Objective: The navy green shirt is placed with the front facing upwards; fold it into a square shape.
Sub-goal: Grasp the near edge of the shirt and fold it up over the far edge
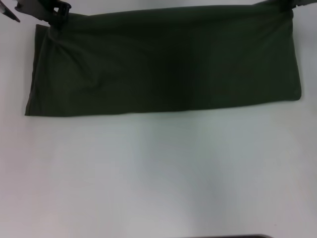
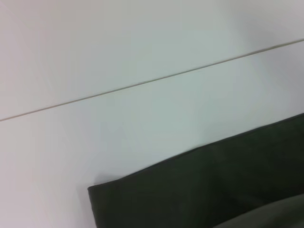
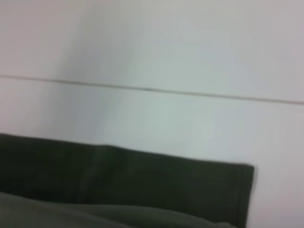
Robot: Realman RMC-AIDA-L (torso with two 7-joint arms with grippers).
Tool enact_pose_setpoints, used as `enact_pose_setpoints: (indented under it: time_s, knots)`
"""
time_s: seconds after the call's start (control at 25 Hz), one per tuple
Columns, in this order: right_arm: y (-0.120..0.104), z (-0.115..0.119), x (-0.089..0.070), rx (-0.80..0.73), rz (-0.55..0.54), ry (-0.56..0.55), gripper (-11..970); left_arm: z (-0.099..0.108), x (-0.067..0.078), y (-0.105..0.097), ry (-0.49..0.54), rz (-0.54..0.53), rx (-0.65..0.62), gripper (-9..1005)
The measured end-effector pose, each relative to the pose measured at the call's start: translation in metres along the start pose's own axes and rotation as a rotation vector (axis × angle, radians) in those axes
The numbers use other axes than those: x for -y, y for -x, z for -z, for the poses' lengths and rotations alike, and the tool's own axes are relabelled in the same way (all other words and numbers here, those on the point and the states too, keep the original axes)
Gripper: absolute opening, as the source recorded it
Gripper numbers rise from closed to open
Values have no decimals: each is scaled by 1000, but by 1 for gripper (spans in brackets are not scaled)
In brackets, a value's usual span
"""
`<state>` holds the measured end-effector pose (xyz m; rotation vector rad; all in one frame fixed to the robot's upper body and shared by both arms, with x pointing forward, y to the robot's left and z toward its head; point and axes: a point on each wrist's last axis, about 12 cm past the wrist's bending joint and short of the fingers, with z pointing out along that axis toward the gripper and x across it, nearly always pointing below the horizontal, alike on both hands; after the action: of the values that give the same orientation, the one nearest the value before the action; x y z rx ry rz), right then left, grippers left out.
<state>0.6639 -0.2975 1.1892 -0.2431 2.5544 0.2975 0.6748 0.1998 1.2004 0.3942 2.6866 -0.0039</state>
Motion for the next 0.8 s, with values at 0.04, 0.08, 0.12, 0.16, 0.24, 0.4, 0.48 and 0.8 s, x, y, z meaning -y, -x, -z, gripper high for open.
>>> enact_pose_setpoints:
  time_s: [0.04,0.08,0.12,0.16,0.24,0.4,0.48,0.8]
  knots:
    - [1,-1,-2,9,2,0,73,0,0,0,5,0,-1,25]
    - [2,-3,-5,19,6,-1,73,-1,1,0,8,1,-2,25]
    - [3,-4,-7,25,9,-2,72,-1,2,1,11,0,0,25]
    - [4,-6,-9,32,15,-5,72,-2,3,1,12,-1,4,24]
    - [6,-9,-13,46,25,-13,72,-3,6,2,12,0,16,24]
    - [8,-13,-19,65,38,-20,72,-5,10,5,10,0,38,24]
    - [9,-15,-20,74,39,-22,72,-6,11,6,9,0,41,24]
    - [7,-23,-19,88,32,-35,72,-7,10,8,14,21,53,24]
